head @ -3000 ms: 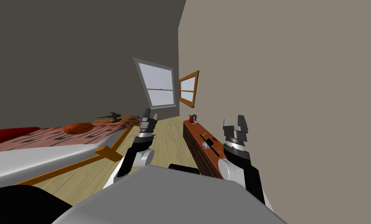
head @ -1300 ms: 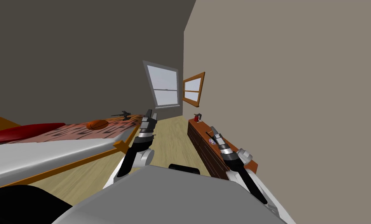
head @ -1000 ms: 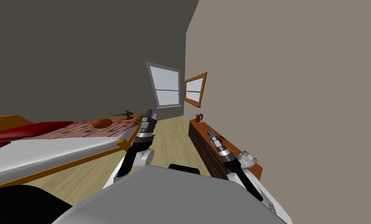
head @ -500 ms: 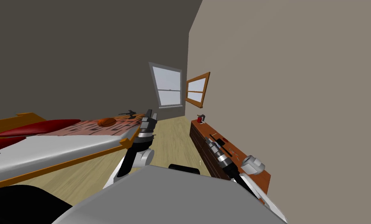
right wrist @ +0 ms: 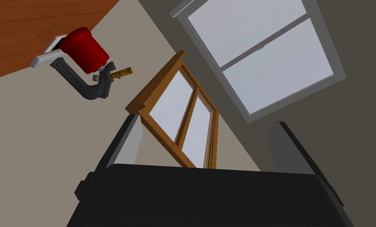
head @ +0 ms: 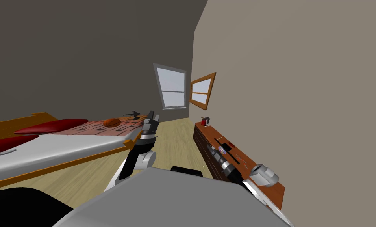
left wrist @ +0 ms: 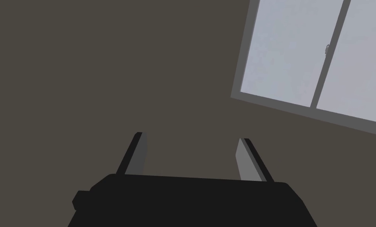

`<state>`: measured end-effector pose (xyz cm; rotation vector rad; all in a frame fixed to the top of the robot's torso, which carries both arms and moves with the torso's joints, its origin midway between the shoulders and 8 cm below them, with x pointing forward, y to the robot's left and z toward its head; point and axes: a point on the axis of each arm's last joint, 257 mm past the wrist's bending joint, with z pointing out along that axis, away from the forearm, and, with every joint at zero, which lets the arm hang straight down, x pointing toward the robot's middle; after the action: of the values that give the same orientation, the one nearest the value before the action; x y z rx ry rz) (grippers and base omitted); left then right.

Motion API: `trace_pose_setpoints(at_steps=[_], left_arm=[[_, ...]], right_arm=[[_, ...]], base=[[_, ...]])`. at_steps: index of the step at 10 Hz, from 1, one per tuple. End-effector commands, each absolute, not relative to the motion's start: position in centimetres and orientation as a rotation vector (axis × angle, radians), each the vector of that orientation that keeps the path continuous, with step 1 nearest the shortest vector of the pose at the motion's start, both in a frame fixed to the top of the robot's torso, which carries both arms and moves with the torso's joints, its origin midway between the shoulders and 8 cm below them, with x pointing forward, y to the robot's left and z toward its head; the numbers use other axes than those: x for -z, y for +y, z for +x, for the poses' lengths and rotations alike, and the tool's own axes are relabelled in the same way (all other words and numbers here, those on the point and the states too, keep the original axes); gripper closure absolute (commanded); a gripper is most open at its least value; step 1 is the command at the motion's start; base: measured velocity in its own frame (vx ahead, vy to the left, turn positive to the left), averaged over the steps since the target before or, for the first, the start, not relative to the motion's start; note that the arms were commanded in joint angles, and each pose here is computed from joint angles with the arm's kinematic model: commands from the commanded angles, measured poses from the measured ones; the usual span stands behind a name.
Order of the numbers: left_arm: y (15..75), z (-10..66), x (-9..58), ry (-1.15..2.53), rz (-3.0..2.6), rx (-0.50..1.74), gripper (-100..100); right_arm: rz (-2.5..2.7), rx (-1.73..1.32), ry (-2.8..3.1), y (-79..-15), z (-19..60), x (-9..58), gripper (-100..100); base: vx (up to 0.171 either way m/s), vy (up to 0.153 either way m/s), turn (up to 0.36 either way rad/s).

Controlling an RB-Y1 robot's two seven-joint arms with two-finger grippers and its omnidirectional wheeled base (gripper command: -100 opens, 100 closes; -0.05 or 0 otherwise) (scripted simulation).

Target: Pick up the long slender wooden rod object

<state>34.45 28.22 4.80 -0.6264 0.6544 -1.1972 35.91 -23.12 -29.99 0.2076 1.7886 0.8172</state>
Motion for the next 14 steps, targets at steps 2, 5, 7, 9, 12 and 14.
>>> trace_pose_setpoints(at_steps=[2, 5, 7, 9, 12, 14], left_arm=[[28.2, 34.5, -4.8, 0.654, -0.626, 1.197, 0], [28.2, 34.4, -4.8, 0.654, -0.626, 1.197, 0], [28.2, 34.4, -4.8, 0.654, -0.626, 1.197, 0], [28.2, 34.4, -4.8, 0.655, -0.626, 1.197, 0], [28.2, 34.4, -4.8, 0.654, -0.626, 1.197, 0], [28.2, 34.5, -4.8, 0.655, -0.626, 1.197, 0]], right_arm=[[0.185, -0.761, 1.896, -24.6, 34.2, 34.2, -100], [0.109, -0.684, 2.056, -26.3, 31.0, 39.6, -100], [0.078, -0.629, 2.149, -28.1, 28.8, 42.8, -100], [0.052, -0.556, 2.253, -30.8, 26.1, 46.1, -100], [0.030, -0.465, 2.365, -34.4, 22.8, 49.4, -100], [-0.008, -0.409, 2.441, -36.6, 20.3, 51.1, -100]], base=[[0.050, -0.009, 0.086], [0.071, -0.005, 0.096], [0.069, -0.028, 0.103], [0.077, -0.020, 0.103], [0.073, -0.020, 0.082], [0.078, -0.027, 0.094]])
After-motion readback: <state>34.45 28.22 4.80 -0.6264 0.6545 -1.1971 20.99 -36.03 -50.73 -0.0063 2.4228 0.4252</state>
